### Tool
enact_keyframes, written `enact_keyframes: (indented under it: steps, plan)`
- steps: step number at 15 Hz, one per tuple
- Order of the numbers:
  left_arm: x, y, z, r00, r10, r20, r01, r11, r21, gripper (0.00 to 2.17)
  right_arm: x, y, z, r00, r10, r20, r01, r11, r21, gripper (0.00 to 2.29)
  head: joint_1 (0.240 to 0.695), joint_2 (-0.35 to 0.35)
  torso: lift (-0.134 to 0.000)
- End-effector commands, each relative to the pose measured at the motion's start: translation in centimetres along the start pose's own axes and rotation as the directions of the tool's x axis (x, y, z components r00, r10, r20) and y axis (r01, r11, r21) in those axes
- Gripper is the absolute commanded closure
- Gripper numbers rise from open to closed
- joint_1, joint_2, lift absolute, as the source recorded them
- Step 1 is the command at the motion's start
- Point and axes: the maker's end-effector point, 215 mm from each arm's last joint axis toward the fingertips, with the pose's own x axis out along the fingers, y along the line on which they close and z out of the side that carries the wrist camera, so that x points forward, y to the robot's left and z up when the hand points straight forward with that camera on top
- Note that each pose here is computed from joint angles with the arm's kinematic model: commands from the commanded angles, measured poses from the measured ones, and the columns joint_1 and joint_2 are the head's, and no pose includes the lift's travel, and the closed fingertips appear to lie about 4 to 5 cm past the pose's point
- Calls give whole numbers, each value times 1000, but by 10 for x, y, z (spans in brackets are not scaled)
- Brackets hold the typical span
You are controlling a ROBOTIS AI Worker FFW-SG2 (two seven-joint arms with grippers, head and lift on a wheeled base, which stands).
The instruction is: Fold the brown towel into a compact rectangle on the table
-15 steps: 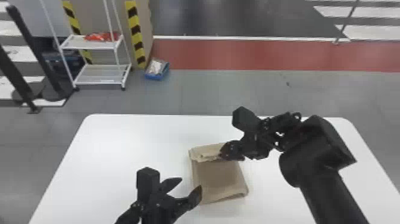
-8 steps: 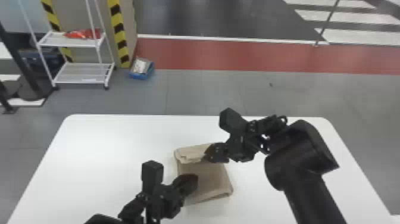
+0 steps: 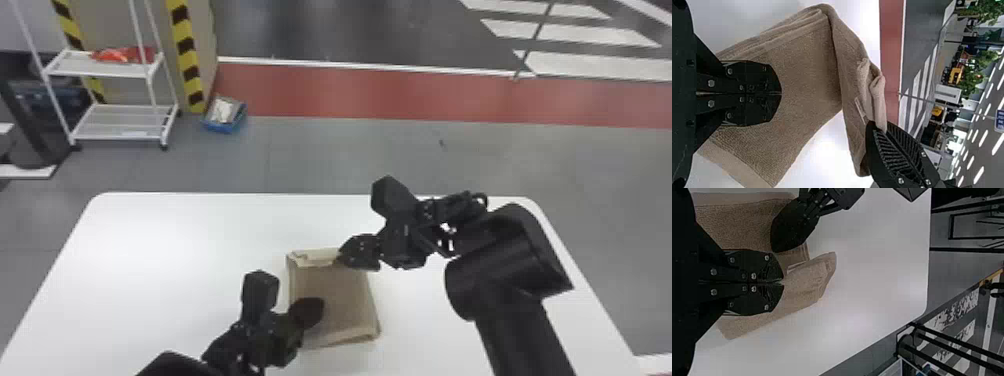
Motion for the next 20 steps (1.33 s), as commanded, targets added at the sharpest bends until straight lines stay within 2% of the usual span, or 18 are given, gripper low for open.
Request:
enact_keyframes:
  steps: [1,5,9,13,17,20]
  plan:
    - [5,-4,-3,1000,14,-15,-14,999,33,1794,-3,-1,-3,1000,-3,3,3,1000,-1,1328,695,-131,0]
    - [19,-9,-15,998,30,-57,-27,998,61,1794,-12,-4,8,999,-22,43,22,1000,-4,1328,695,-143,0]
    - [28,-5,-11,997,45,-59,-41,997,68,1794,-14,-2,12,997,-17,69,18,1000,-11,1328,695,-152,0]
    - [29,1,-7,997,59,-58,-54,996,77,1794,16,18,-5,998,65,8,-65,998,-24,1328,695,-147,0]
    - [29,4,-7,996,64,-57,-59,995,78,1794,44,42,-18,988,149,-40,-151,988,-42,1328,695,-131,0]
    - [28,8,-6,996,69,-56,-64,995,75,1794,50,47,-28,983,172,-66,-175,984,-40,1328,695,-122,0]
